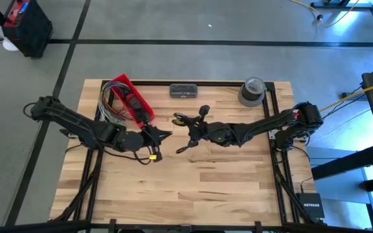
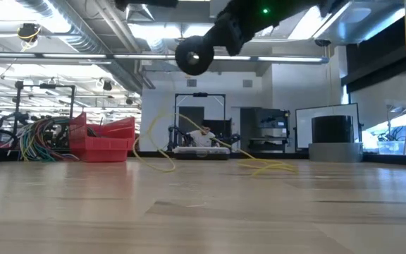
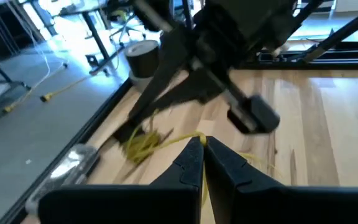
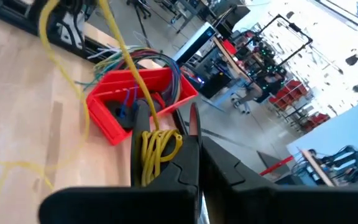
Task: Coil cords
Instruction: Coil the yellow wire on the spool
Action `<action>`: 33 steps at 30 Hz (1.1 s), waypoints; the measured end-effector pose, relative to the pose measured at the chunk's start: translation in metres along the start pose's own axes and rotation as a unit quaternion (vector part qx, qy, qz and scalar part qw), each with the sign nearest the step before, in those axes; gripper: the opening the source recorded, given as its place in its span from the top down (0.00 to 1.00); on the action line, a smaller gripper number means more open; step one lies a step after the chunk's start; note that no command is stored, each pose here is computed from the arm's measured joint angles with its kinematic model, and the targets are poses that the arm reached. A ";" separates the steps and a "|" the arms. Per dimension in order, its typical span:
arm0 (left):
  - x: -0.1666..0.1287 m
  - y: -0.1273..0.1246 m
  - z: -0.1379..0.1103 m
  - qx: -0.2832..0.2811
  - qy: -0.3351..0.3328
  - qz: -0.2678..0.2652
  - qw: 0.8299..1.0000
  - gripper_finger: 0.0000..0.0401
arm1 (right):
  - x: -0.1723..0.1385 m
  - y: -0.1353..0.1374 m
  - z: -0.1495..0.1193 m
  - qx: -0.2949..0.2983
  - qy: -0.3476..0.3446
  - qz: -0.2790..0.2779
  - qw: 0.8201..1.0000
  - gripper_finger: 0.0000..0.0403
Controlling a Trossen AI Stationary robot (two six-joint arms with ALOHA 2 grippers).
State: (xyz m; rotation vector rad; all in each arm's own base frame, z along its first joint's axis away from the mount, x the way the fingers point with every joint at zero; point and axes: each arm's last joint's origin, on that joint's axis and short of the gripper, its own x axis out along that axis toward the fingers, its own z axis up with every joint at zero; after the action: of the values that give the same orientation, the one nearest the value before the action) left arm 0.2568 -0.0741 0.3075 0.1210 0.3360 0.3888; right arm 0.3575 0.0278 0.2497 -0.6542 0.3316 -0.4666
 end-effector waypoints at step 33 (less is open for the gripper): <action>0.065 -0.002 -0.024 0.026 0.034 0.063 0.997 0.99 | 0.003 -0.014 0.030 0.193 -0.084 0.032 0.977 0.99</action>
State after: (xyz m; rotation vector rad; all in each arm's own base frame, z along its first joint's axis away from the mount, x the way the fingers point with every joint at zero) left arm 0.3057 -0.0494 0.2657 0.1808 0.4061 0.5107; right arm 0.3691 0.0314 0.2811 -0.2994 0.0952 -0.3966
